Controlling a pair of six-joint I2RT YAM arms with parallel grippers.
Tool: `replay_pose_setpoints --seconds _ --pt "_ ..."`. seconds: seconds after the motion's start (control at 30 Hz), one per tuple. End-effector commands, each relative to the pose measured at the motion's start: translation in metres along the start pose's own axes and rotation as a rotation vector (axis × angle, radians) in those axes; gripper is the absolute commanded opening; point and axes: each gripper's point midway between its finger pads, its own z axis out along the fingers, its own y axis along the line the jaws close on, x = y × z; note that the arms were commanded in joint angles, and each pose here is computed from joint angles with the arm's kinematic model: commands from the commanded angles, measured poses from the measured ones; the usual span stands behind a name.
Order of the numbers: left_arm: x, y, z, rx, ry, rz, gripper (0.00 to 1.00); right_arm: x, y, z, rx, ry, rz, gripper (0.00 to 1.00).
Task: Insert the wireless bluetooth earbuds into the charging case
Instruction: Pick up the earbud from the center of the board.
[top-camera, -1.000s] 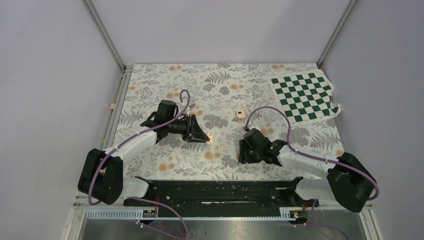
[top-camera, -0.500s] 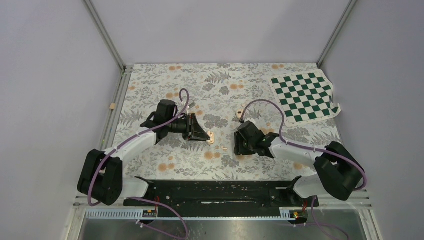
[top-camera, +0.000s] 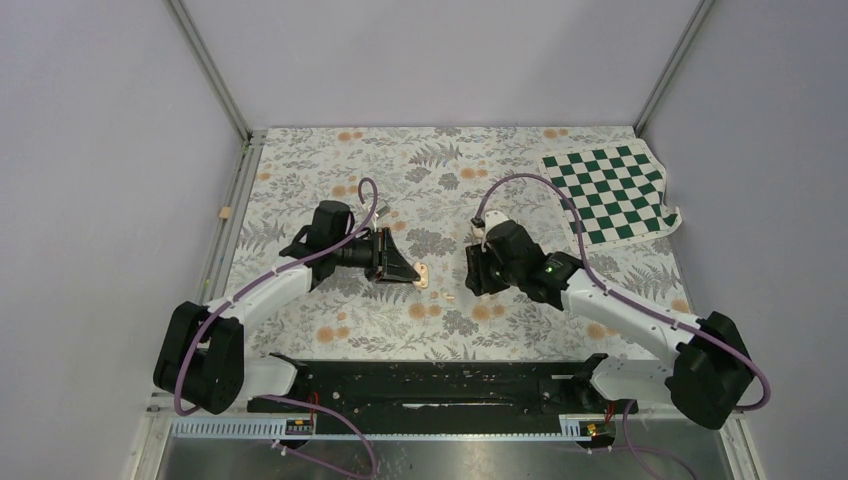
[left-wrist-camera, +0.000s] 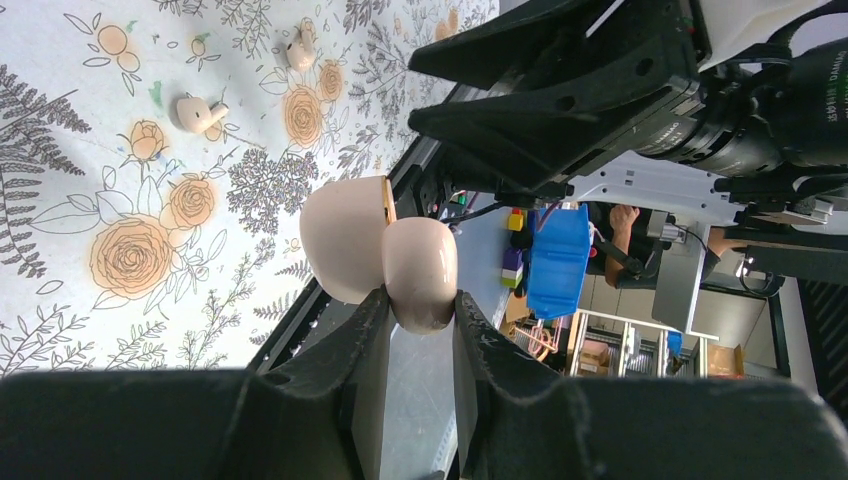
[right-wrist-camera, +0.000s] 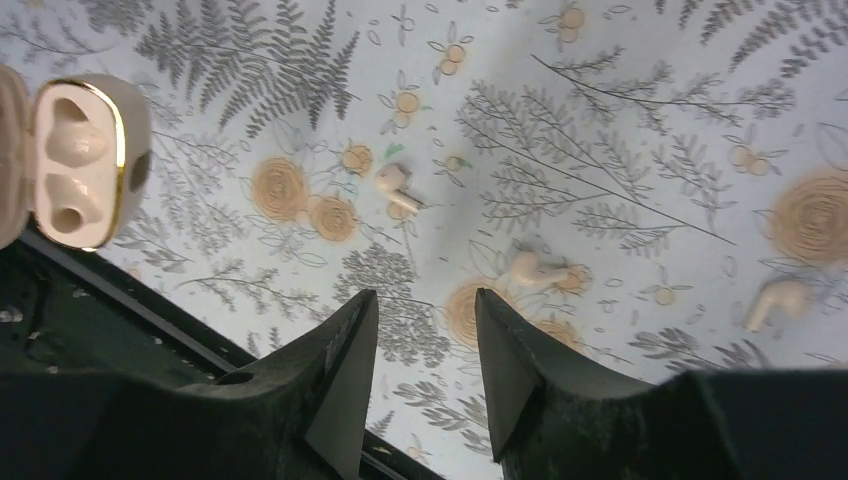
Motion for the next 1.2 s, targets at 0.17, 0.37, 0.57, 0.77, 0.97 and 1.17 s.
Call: replay_pose_setpoints --seconds 0.17,0.37,0.57,0.77,0.97,1.17 --pt "-0.006 -0.012 -0.003 0.044 -0.024 0.053 0.00 0.021 -0.039 -0.006 0.201 0.179 -0.127 0.43" --pt "-0.005 -0.009 -0.002 0.039 -0.020 0.039 0.00 0.035 -0.040 -0.008 0.226 0.435 -0.210 0.46" --pt "-0.007 -0.009 -0.001 0.043 -0.022 0.036 0.00 0.038 -0.057 -0.003 0.286 0.511 -0.308 0.48" --pt "-0.010 -0.010 0.000 0.042 -0.019 0.036 0.00 0.053 -0.061 0.010 0.253 0.586 -0.368 0.48" --pt "-0.012 -0.007 0.001 0.029 -0.039 0.033 0.00 0.049 -0.070 0.020 0.301 0.582 -0.397 0.48" --pt "-0.011 -0.008 -0.001 0.024 -0.049 0.039 0.00 0.046 -0.061 0.040 0.261 0.579 -0.384 0.47"
